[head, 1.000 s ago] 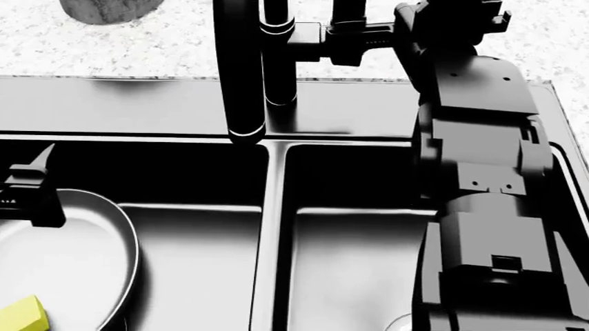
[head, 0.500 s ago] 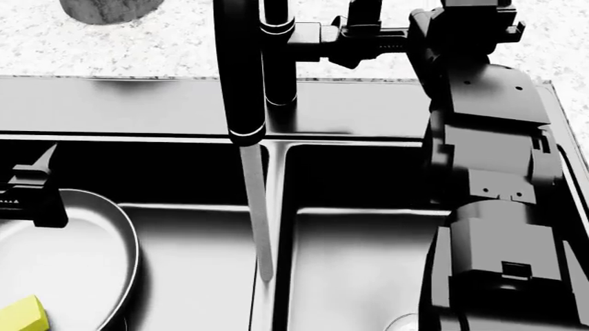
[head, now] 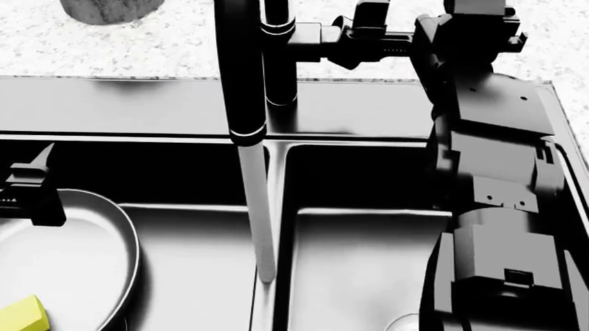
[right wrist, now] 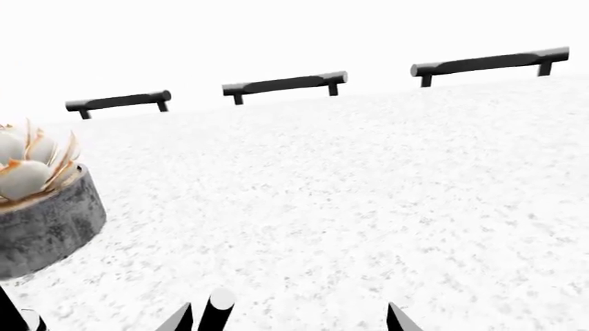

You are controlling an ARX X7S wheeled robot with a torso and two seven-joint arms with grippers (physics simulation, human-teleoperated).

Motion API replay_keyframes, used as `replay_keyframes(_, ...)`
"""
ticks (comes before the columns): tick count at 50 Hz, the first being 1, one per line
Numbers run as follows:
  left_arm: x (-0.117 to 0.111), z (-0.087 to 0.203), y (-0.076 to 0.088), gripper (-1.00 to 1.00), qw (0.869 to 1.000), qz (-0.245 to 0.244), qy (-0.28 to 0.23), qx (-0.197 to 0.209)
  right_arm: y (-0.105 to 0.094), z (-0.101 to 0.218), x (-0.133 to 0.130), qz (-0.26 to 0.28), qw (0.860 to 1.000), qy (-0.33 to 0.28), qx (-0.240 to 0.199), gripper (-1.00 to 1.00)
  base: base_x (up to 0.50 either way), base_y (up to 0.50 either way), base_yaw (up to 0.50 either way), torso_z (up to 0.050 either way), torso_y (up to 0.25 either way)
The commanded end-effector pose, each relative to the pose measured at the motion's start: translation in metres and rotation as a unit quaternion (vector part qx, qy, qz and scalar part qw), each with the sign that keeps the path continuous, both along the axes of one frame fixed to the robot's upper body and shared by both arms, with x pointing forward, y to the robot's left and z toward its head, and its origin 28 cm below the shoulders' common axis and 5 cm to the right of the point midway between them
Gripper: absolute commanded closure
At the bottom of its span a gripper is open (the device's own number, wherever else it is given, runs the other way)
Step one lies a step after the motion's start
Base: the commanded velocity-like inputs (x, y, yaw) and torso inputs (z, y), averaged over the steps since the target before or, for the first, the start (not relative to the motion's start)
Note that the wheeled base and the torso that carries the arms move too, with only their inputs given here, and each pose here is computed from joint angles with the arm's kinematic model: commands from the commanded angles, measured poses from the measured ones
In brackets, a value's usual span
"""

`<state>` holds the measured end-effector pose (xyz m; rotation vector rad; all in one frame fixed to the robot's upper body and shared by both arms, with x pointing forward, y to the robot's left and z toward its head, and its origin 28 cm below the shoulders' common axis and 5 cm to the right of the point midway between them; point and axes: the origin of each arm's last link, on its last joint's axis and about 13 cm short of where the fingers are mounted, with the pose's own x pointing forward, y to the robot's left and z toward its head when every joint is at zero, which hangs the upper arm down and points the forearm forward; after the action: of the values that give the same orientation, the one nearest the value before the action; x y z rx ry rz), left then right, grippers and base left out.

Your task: Pick the pan and sponge and place them into the sink. Then turn on the water.

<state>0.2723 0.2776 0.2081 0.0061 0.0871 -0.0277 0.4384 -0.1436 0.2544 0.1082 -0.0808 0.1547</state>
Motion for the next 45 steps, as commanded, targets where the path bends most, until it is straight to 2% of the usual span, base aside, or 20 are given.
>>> replay_keyframes(1, 0.001, 0.001, -0.001, -1.00, 1.000, 0.000, 0.000, 0.001, -0.010, -0.017, -0.002, -0.025, 0.999, 0.029, -0.019, -1.00, 0.00, 0.00, 0.00, 0.000, 0.000)
replay_keyframes(19, 0.002, -0.002, 0.000, -1.00, 1.000, 0.000, 0.001, 0.001, -0.008, 0.006, 0.000, 0.000, 1.000, -0.025, -0.013, -1.00, 0.00, 0.00, 0.00, 0.000, -0.001)
replay_keyframes(28, 0.002, 0.000, 0.003, -1.00, 1.000, -0.001, 0.000, 0.001, -0.004, 0.022, -0.031, 0.018, 0.999, -0.031, -0.035, -1.00, 0.00, 0.00, 0.00, 0.000, 0.000)
replay_keyframes(36, 0.004, -0.001, -0.002, -1.00, 1.000, -0.001, 0.001, 0.001, -0.003, 0.027, -0.057, 0.021, 0.998, -0.021, -0.047, -1.00, 0.00, 0.00, 0.00, 0.000, 0.000)
replay_keyframes(45, 0.005, 0.001, -0.003, -1.00, 1.000, 0.002, -0.001, 0.000, -0.016, 0.030, -0.094, 0.002, 0.998, -0.030, -0.061, -1.00, 0.00, 0.00, 0.00, 0.000, 0.000)
